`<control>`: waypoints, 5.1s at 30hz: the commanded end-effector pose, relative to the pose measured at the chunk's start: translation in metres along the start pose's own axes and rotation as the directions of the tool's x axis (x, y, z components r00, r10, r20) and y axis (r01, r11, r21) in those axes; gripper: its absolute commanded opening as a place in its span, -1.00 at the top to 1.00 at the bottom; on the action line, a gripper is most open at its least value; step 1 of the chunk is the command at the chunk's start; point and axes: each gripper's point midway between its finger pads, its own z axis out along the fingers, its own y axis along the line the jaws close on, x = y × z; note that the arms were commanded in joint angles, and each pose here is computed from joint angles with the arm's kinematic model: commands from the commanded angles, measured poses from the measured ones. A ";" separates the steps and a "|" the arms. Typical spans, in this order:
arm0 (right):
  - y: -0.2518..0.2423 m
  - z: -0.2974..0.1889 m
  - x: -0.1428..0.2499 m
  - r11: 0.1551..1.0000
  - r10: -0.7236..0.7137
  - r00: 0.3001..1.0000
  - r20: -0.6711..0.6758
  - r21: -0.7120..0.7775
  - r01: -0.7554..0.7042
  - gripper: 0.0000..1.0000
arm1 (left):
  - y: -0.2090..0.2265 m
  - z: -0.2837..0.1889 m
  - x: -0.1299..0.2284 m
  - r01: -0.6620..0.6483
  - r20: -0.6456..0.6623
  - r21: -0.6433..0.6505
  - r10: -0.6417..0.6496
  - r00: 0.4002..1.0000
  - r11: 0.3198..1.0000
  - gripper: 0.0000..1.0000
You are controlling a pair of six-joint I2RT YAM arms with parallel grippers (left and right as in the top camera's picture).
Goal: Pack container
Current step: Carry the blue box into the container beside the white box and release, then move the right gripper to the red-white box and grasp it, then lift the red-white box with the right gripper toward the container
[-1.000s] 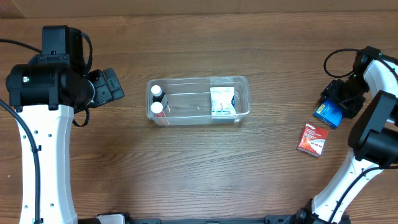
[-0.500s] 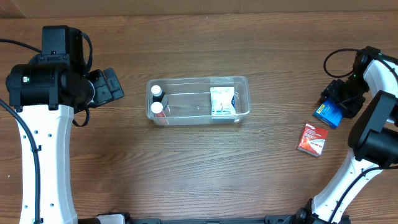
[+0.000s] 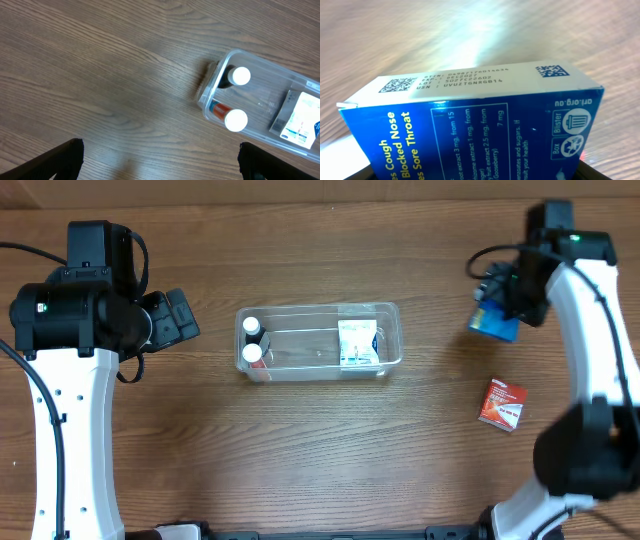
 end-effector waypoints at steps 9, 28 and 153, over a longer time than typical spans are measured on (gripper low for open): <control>0.202 -0.070 0.101 0.860 -0.395 0.898 0.191 -0.267 0.435 -0.47 | -0.003 0.001 0.003 -0.019 -0.008 0.023 0.019 1.000 1.000 -1.00; 0.268 0.047 0.159 0.854 -0.458 0.889 0.005 -0.273 0.442 -0.49 | -0.004 0.002 0.002 -0.019 -0.007 0.021 0.019 1.000 1.000 -1.00; -0.094 0.118 0.117 0.974 0.224 0.944 -0.242 0.086 -0.209 -0.29 | -0.004 0.002 -0.001 -0.019 0.003 0.023 0.019 1.000 1.000 -1.00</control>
